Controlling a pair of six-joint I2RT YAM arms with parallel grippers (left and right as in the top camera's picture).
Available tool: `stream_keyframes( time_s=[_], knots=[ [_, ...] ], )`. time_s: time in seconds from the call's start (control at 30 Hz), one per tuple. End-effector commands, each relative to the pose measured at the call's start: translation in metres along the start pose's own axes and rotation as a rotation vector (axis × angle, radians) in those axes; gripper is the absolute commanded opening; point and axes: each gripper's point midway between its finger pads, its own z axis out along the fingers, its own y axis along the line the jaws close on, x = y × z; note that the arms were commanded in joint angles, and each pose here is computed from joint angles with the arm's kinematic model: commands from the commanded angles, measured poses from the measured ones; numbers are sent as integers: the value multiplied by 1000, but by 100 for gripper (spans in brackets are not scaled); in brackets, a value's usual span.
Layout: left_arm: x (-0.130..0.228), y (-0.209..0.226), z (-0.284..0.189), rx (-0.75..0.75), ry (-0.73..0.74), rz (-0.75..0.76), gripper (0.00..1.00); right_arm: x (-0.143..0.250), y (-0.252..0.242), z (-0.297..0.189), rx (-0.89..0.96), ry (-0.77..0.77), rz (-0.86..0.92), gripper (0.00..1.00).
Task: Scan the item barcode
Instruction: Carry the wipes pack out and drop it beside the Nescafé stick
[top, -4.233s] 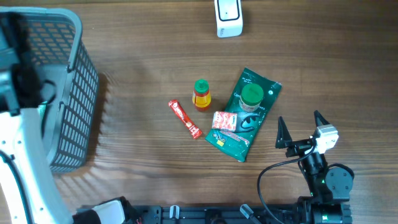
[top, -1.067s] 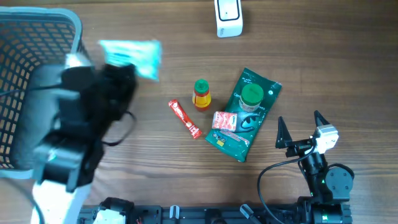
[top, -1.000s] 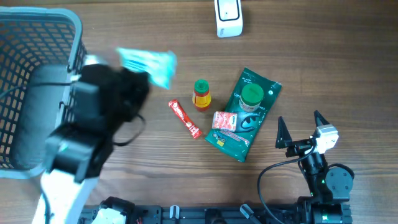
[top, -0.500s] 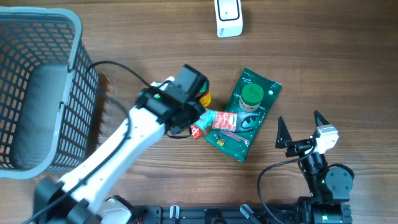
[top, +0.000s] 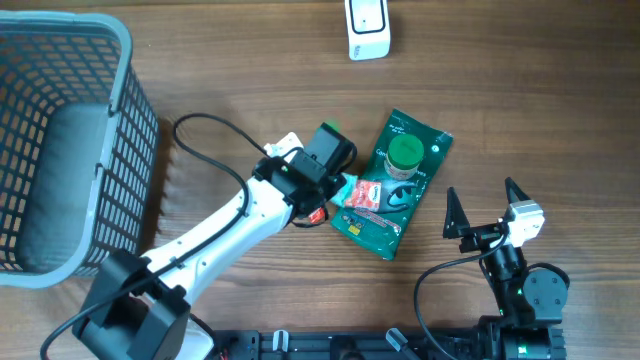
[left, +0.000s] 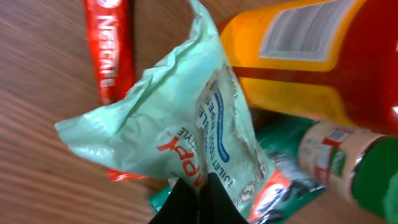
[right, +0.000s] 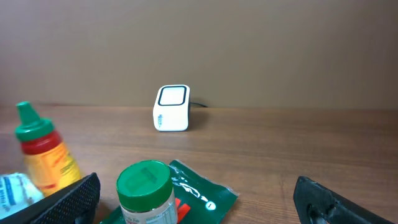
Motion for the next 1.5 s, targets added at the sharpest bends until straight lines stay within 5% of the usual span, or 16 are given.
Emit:
stream_keyframes(
  time_s=[0.0, 0.13, 0.23, 0.3, 0.33, 0.43, 0.83, 1.0, 1.17, 1.47],
  knots=[
    [-2, 1, 4, -2, -26, -114, 4, -2, 0, 0, 1, -12, -12, 100],
    [-4, 2, 5, -5, -34, -119, 4, -2, 0, 0, 1, -12, -12, 100],
    [-4, 3, 5, -6, -35, -119, 16, -2, 0, 0, 1, -12, -12, 100],
    [-4, 3, 5, -6, -35, -119, 39, -2, 0, 0, 1, -12, -12, 100],
    [-4, 4, 5, -10, -35, -119, 58, -2, 0, 0, 1, -12, -12, 100],
    [-3, 6, 5, -22, -32, -117, 73, -2, 0, 0, 1, -12, -12, 100],
    [-9, 23, -40, -30, -66, -112, 80, -2, 0, 0, 1, -12, -12, 100],
    [-47, 17, -81, 44, -276, 13, 85, -2, 0, 0, 1, -12, -12, 100],
    [-98, -14, -127, 156, -517, 312, 89, -2, 0, 0, 1, -12, -12, 100],
    [-160, 13, -166, 157, -624, 350, 89, -2, 0, 0, 1, -12, -12, 100]
  ],
)
